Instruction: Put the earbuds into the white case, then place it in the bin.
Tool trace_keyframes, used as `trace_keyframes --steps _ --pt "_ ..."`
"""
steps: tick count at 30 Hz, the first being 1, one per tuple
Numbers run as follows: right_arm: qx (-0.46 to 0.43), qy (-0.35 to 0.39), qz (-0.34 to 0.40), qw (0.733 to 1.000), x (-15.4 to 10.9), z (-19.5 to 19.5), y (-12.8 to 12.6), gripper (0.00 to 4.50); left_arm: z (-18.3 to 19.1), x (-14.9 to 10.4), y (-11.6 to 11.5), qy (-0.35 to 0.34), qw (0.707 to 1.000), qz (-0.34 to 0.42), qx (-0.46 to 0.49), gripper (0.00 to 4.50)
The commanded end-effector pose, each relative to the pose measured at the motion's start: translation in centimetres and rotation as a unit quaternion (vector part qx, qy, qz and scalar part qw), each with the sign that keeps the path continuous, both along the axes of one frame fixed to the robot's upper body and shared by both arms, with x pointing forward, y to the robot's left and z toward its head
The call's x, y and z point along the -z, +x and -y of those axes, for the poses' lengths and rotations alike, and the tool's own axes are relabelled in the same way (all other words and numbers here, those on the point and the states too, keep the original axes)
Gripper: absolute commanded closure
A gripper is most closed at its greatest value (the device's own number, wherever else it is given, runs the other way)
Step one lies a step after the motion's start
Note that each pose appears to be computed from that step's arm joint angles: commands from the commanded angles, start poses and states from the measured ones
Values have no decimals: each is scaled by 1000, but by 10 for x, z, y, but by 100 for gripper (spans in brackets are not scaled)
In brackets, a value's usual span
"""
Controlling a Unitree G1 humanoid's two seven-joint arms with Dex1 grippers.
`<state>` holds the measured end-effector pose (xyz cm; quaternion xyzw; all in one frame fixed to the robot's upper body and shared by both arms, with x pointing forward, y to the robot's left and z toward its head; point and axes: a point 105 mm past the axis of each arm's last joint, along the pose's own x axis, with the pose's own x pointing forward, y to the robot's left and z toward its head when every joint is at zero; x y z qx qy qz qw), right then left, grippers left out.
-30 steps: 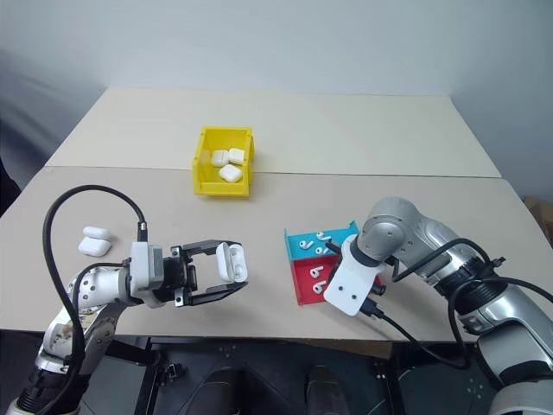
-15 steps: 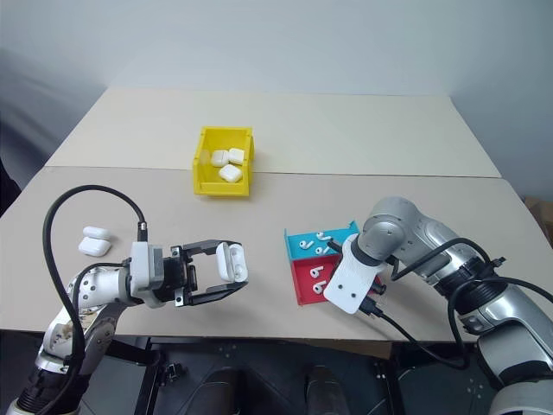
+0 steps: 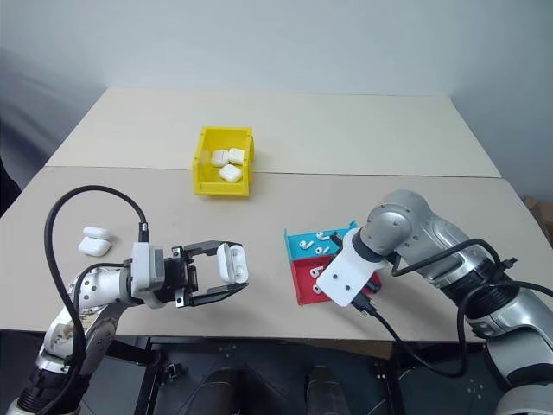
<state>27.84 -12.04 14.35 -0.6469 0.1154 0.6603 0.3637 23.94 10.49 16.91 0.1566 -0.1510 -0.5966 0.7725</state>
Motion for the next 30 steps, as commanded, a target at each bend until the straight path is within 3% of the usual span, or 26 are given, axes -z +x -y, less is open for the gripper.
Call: trace_keyframes --steps 1,10,30 --pt "13 1 1 1000 -11 1 -1 250 5 -7 -3 -1 1000 19 11 170" --pt "42 -45 -1 998 3 15 6 250 5 -5 -3 0 1000 18 7 170" --pt "85 -61 -15 994 18 18 10 250 4 -4 -4 3 1000 19 3 170"
